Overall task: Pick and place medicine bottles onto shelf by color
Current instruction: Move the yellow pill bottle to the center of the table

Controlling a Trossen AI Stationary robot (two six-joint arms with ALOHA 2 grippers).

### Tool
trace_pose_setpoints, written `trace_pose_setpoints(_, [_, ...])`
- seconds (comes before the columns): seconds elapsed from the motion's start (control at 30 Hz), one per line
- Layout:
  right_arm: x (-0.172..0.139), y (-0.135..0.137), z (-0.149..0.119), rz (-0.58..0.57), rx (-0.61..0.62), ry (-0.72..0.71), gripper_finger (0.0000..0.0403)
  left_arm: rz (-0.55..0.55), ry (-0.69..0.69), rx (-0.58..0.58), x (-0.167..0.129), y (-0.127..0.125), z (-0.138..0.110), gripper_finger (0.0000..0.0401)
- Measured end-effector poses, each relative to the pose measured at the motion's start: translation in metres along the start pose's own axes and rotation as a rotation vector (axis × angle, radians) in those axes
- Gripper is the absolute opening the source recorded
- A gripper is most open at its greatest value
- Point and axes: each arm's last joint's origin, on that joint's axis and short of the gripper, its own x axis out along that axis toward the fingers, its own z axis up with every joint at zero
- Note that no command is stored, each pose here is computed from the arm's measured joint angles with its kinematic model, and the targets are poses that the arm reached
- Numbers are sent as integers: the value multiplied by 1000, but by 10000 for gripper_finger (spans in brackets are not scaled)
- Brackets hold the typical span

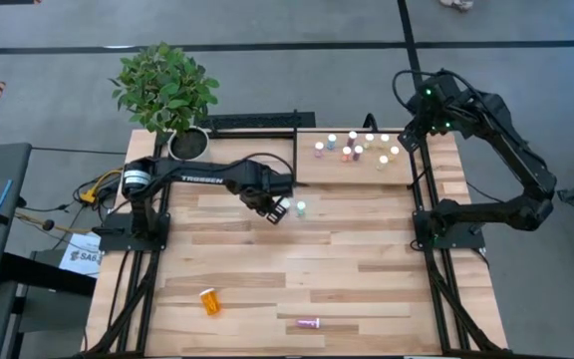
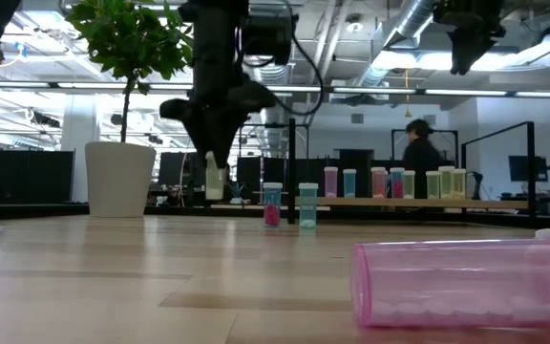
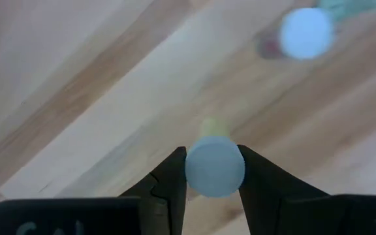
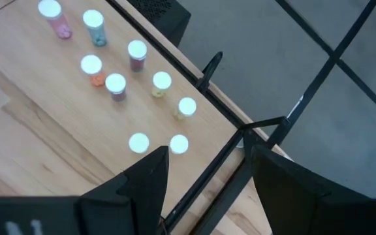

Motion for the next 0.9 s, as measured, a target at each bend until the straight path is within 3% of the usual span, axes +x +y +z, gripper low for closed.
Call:
trace_pose_setpoints(0.4, [1, 0, 1, 6, -8, 5, 238, -17, 2, -60, 41, 21, 6, 96])
trace_pose_setpoints(0.7, [1, 0, 1, 6, -11, 5, 238, 22, -36, -71, 45, 26, 8, 102])
trace_pose_setpoints(0.9, [1, 0, 1, 6, -19, 5, 238, -1, -32, -72, 45, 24, 9, 127])
